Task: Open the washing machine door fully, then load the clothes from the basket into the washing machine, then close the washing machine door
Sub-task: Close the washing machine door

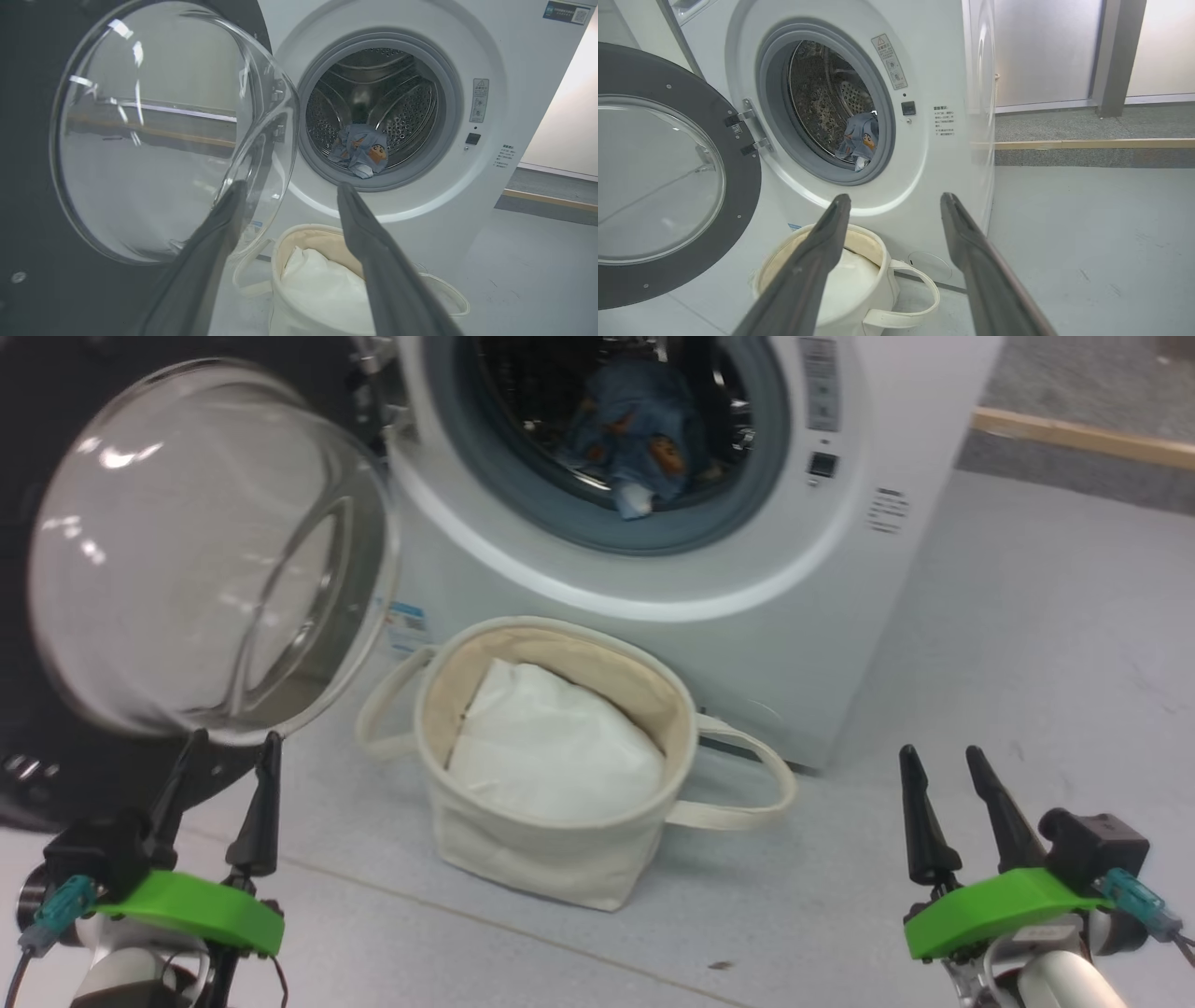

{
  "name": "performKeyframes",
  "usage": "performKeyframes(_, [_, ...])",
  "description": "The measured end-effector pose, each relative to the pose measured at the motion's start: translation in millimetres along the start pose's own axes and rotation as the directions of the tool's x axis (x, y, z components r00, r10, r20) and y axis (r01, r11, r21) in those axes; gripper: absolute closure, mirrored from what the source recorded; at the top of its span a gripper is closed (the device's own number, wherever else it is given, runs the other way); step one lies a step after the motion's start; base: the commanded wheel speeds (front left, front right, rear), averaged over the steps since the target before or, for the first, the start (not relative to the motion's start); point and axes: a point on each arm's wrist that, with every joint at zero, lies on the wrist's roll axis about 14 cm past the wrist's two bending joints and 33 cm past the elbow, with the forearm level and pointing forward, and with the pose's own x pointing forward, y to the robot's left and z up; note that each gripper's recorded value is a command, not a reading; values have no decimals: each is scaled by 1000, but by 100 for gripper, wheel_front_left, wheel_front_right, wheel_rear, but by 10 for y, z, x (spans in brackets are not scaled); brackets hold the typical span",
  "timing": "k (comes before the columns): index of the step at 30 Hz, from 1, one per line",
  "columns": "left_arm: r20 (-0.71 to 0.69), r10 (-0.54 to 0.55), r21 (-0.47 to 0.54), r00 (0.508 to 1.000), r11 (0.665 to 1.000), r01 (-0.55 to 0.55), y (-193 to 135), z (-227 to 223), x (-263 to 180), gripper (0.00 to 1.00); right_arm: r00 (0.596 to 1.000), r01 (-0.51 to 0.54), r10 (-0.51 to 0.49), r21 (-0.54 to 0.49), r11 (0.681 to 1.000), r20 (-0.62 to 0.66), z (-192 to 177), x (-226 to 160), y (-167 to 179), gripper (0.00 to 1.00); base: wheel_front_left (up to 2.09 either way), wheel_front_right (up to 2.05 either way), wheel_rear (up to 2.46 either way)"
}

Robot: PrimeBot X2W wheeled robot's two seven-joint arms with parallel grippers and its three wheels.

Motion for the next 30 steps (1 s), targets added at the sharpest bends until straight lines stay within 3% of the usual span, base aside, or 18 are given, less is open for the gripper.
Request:
performKeyframes(5, [-1, 67, 40, 998, 997, -67, 257, 17, -217, 0, 997, -74, 74, 15, 997, -19, -68, 128, 243, 0, 0, 0, 0])
performKeyframes(15, [6, 351, 45, 936, 935, -351, 1113, 51, -966, 0, 951, -293, 296, 46, 955, -89, -316, 354, 1006, 0, 0, 0, 0])
performKeyframes(30, [14, 506, 29, 862, 862, -506, 1428, 68, -1311, 0, 895, -422, 429, 85, 903, -117, -464, 705, 1387, 0, 0, 0, 0])
